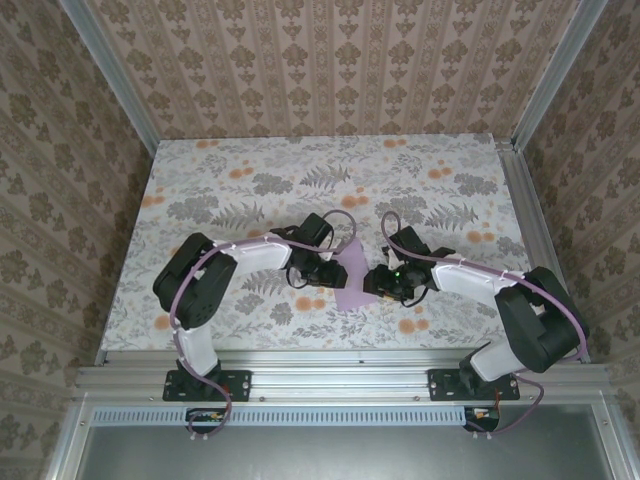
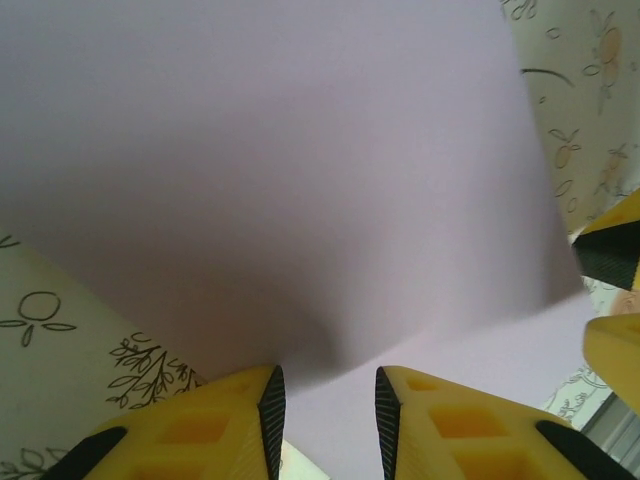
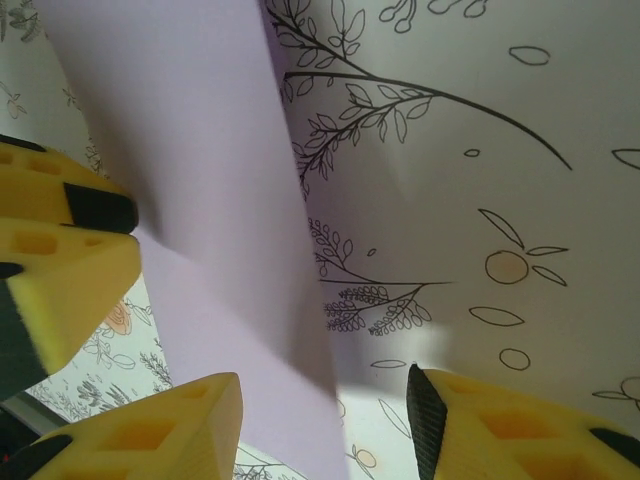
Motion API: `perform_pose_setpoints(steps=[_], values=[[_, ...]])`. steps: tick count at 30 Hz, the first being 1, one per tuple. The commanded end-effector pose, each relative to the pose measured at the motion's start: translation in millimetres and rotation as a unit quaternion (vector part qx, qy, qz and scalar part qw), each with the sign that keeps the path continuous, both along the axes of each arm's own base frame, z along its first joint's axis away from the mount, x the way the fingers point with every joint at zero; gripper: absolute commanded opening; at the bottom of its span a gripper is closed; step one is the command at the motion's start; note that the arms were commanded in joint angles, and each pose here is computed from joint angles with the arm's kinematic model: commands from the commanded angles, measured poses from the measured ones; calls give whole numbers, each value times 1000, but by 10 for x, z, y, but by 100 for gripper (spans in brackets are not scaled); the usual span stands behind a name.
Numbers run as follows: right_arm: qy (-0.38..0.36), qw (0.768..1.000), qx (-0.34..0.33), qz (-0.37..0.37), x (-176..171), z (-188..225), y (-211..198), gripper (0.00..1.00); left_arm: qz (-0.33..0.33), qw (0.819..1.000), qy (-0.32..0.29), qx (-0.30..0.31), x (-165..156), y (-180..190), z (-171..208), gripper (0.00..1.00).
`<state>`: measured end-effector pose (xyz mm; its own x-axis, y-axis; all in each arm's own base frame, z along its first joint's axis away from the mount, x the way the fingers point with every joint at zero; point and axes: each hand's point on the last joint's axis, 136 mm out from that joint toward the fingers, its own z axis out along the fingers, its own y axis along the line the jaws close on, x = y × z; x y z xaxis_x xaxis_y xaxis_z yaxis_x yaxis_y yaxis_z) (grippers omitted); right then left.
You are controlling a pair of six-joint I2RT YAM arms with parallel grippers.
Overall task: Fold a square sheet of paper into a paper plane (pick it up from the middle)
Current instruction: Third fold the triangle at the center of the table.
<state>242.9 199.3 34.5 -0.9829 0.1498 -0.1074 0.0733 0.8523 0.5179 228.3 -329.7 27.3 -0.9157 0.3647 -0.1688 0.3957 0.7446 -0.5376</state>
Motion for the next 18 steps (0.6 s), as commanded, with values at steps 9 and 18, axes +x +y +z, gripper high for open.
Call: perform_pose_setpoints(steps=[9,18], values=[[19,1000,16,-4,-5,-91,33,50,-16,1000,3,24,-24,59,-154,33],[19,998,58,-5,2,43,145,43,-12,1000,5,26,-25,117,-186,33]])
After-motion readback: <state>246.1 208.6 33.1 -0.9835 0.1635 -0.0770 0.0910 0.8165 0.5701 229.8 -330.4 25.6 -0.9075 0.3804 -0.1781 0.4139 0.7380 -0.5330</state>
